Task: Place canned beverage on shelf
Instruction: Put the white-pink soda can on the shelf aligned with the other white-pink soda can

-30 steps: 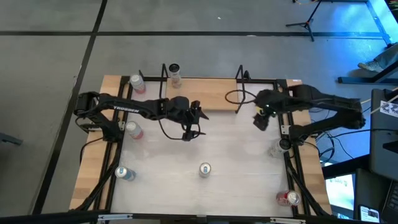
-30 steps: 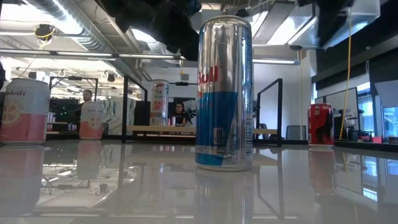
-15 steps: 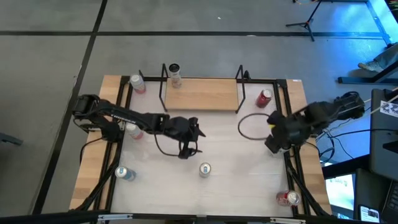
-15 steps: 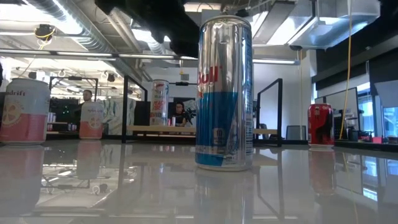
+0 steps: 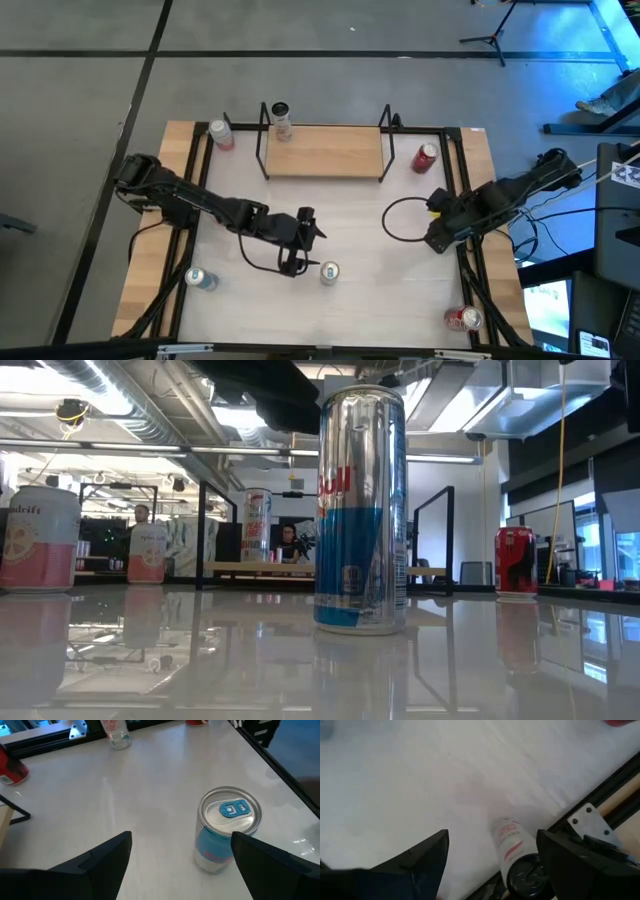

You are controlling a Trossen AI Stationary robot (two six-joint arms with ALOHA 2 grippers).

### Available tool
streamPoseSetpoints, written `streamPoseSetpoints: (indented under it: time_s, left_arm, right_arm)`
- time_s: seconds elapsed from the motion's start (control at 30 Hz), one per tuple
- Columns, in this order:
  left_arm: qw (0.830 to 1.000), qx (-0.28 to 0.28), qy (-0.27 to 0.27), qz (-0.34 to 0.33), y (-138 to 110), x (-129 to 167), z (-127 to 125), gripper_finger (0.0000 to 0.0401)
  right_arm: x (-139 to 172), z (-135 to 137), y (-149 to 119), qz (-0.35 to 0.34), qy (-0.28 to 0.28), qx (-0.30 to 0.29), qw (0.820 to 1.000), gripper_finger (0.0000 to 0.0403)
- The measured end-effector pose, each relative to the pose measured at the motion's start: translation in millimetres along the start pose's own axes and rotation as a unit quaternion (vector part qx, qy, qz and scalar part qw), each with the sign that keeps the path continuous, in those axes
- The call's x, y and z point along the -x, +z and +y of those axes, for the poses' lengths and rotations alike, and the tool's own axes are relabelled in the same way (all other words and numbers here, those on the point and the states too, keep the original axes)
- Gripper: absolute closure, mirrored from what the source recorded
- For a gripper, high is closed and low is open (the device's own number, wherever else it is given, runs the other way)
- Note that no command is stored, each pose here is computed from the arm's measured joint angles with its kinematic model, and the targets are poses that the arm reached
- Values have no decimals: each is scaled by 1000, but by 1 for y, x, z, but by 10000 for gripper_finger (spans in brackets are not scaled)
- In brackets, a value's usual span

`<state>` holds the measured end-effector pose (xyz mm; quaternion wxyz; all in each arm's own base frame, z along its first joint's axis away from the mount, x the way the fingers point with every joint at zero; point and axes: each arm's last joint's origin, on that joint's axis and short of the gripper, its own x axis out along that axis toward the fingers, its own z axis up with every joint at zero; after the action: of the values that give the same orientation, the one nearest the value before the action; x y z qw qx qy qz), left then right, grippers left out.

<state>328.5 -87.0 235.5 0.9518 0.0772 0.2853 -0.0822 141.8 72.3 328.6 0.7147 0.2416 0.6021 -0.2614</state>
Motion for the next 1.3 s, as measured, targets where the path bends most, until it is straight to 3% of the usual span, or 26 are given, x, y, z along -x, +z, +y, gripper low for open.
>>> streamPoseSetpoints:
  time_s: [0.53,0.83,1.0,1.13,1.3]
  left_arm:
    - [1000,2,9,0,0,1,-4,70]
    - [1000,2,9,0,0,1,-4,70]
    - [1000,2,9,-1,0,1,-4,70]
    - [1000,2,9,-1,0,1,-4,70]
    - [1000,2,10,-2,1,1,-4,70]
  right_arm:
    - [-23,-4,-5,20,-42,60,997,107]
    - [-24,-3,-10,95,-7,124,988,107]
    - [-24,-3,-9,85,-13,109,990,107]
    - [-23,-3,-10,113,-3,58,992,107]
    - [-22,-9,-3,78,-9,27,997,107]
